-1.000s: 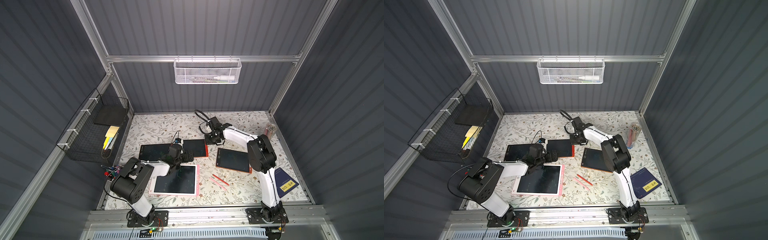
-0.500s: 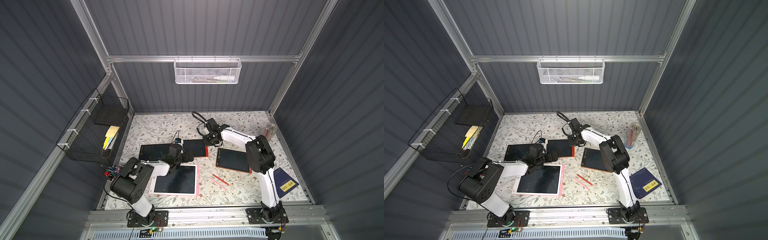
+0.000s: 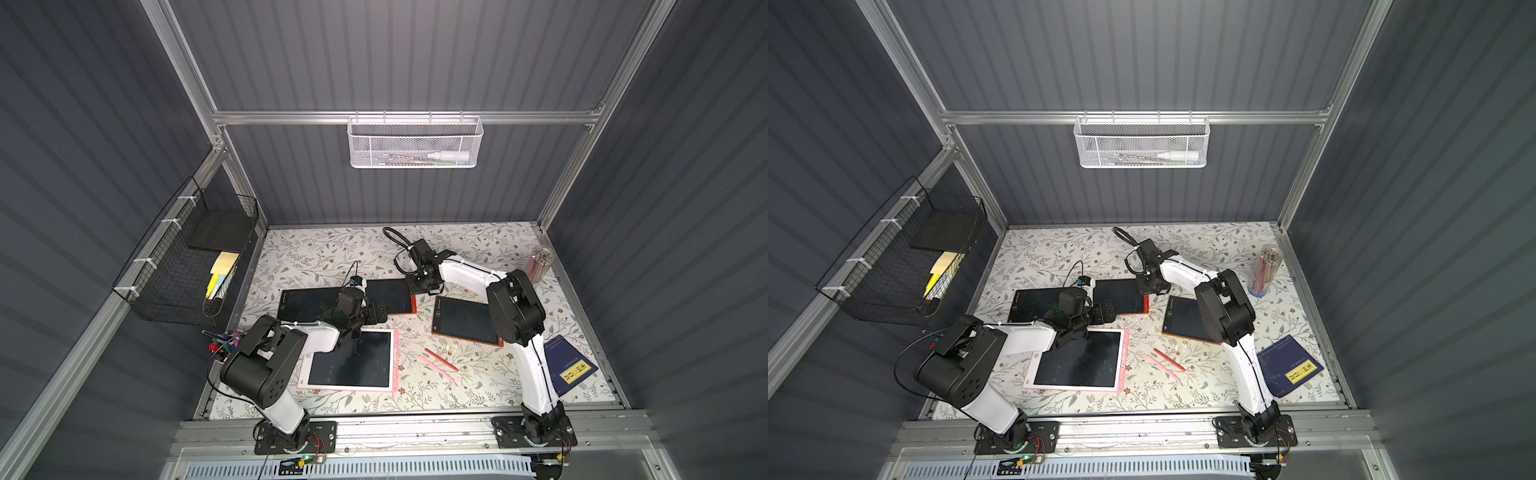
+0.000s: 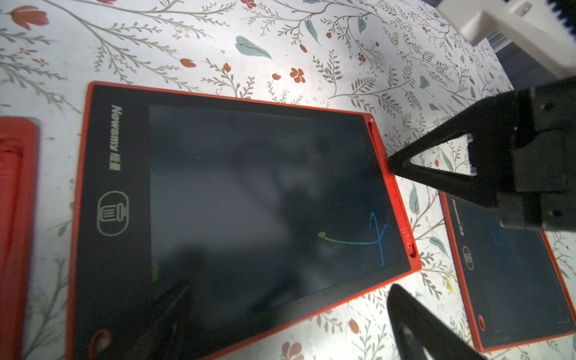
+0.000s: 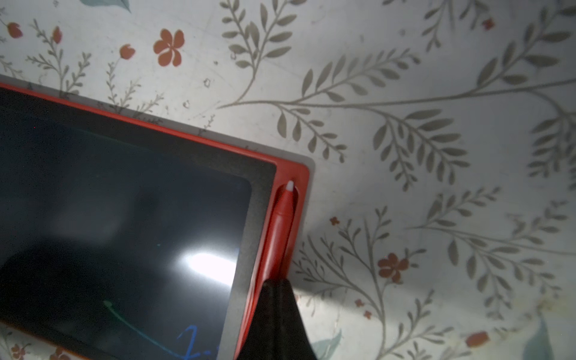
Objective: Place the stylus back onto the writing tablet
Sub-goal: Place the stylus on the writing tablet.
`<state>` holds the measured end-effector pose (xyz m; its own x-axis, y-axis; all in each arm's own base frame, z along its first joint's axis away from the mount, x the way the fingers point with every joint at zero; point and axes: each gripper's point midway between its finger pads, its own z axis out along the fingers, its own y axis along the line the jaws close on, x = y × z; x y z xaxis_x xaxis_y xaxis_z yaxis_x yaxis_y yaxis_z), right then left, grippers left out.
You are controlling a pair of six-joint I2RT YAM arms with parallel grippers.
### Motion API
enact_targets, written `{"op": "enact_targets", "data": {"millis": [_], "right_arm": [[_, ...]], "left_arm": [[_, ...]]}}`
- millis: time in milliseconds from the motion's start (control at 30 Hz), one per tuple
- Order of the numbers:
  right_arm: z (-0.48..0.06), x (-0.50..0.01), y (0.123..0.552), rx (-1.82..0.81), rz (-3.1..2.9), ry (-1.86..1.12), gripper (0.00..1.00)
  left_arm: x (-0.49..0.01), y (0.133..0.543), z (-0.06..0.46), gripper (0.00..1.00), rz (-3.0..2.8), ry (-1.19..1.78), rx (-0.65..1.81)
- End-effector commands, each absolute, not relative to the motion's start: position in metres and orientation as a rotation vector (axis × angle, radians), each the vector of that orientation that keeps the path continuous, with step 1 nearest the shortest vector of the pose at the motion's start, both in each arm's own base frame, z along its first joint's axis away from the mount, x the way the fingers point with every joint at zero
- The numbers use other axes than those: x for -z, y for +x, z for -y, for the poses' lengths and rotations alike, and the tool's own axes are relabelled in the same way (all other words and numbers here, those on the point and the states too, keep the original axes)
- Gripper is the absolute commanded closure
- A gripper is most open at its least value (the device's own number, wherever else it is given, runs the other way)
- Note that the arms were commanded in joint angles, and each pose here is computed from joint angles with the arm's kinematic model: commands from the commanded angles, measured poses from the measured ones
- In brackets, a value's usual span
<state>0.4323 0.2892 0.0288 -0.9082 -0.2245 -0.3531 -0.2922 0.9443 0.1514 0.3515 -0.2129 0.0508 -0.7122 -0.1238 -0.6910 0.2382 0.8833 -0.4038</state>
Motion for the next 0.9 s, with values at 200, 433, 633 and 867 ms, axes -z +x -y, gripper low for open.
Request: {"op": "enact_targets", "data": {"millis": [200, 433, 633, 867], "right_arm": [[-0.295, -0.032, 0.451, -0.242, -2.740, -0.357, 1.00], [-0.289, -0.012, 0.453, -0.170, -2.768, -0.357, 1.00], [-0.292, -0.015, 0.451, -0.206, -2.758, -0.379, 1.00], [-0.298, -0.032, 0.463, -0.242, -2.709, -0.377, 1.00]], "left_arm": [[-0.067, 0.354, 0.215, 0.01, -2.250, 0.095, 0.609], [-0.066, 0.355, 0.216, 0.01, -2.258, 0.093, 0.611], [-0.066, 0.355, 0.215, 0.01, -2.262, 0.088, 0.607], [-0.067, 0.355, 0.215, 0.01, -2.266, 0.083, 0.605]]}}
